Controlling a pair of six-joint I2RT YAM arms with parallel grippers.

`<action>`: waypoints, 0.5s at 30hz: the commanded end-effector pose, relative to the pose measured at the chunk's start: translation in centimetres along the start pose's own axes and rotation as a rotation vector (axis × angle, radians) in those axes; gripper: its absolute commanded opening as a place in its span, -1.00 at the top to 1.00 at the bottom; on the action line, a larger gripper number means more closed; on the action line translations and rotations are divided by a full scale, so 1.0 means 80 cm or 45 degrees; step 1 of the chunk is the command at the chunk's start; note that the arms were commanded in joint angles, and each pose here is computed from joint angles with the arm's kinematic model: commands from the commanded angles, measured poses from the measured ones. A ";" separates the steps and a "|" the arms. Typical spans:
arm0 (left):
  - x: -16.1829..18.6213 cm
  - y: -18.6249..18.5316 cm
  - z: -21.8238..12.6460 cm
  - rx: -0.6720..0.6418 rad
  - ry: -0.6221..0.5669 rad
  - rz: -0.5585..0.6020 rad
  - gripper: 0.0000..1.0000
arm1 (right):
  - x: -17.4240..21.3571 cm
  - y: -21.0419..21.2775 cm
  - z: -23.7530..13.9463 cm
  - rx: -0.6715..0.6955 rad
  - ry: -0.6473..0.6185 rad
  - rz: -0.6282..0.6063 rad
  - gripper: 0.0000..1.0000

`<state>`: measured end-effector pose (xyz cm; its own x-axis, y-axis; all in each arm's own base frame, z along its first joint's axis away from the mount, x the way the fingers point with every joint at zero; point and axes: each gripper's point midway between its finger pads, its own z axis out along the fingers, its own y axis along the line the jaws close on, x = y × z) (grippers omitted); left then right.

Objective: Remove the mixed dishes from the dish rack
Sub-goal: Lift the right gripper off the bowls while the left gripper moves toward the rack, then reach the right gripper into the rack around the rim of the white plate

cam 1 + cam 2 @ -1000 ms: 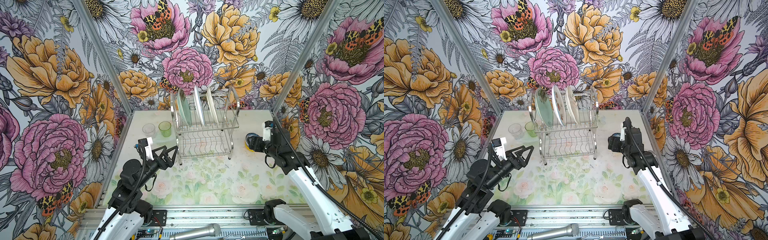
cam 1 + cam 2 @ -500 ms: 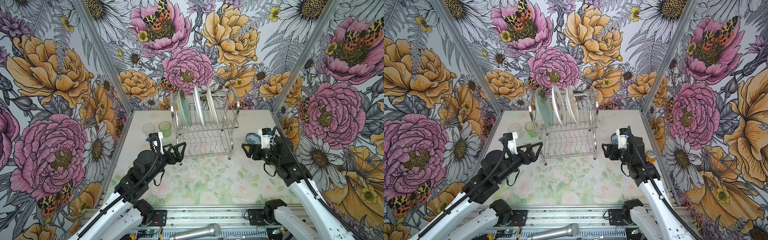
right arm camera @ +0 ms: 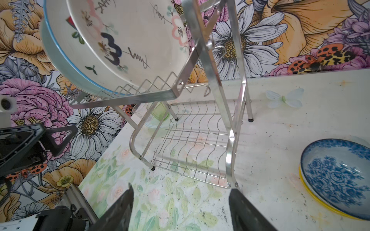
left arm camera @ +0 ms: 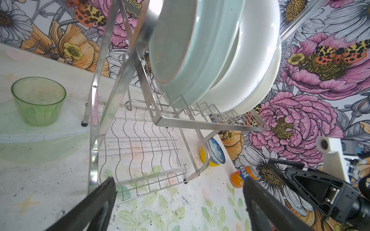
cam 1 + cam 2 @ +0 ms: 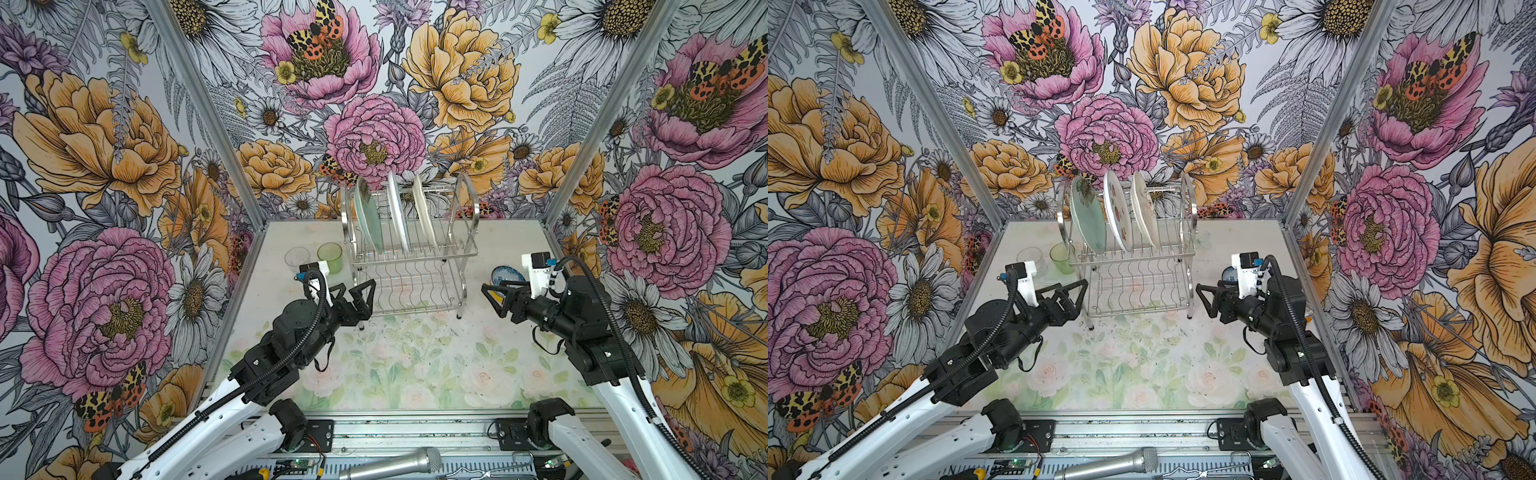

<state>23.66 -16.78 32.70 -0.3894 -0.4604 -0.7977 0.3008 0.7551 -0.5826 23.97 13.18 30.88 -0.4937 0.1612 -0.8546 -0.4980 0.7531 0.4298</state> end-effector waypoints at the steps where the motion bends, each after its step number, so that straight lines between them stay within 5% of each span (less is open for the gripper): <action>1: -0.027 -0.012 -0.012 0.016 -0.069 0.027 -0.98 | -0.034 0.035 -0.014 -0.097 -0.103 -0.065 -0.53; 15: -0.059 -0.017 -0.013 -0.031 -0.179 0.183 -0.98 | -0.088 0.083 0.017 -0.153 -0.154 -0.146 -0.52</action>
<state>23.99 -15.55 36.59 -0.2769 -0.4301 -0.8593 0.3181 0.8028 -0.5043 24.51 17.73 36.51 -0.4142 0.1303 -0.9008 -0.6225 0.6815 0.3848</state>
